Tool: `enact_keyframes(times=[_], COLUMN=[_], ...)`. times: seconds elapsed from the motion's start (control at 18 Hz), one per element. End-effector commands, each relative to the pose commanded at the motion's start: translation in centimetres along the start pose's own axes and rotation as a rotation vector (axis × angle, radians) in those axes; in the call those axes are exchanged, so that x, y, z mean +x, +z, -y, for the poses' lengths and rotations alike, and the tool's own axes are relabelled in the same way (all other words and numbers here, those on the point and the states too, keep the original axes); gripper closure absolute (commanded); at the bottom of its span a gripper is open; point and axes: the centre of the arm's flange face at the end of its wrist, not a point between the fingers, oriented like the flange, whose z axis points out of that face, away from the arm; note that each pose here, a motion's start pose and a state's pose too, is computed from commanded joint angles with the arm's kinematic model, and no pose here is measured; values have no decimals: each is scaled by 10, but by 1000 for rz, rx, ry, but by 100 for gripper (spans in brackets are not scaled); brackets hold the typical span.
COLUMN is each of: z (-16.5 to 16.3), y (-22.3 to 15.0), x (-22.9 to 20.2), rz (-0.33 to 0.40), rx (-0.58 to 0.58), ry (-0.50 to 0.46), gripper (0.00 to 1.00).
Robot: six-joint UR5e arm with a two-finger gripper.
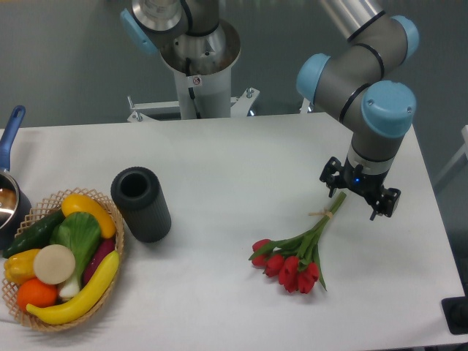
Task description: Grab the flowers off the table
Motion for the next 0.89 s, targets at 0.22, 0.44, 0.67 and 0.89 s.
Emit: enact_keyframes(times=[0.22, 0.44, 0.67, 0.89], z=[0, 1, -1, -1], y=[0, 1, 11, 24], x=[0, 0, 5, 10], rz=[0, -2, -21, 15], rx=[0, 3, 2, 11], ry=[-2, 1, -2, -7], gripper=[0, 0, 0, 0])
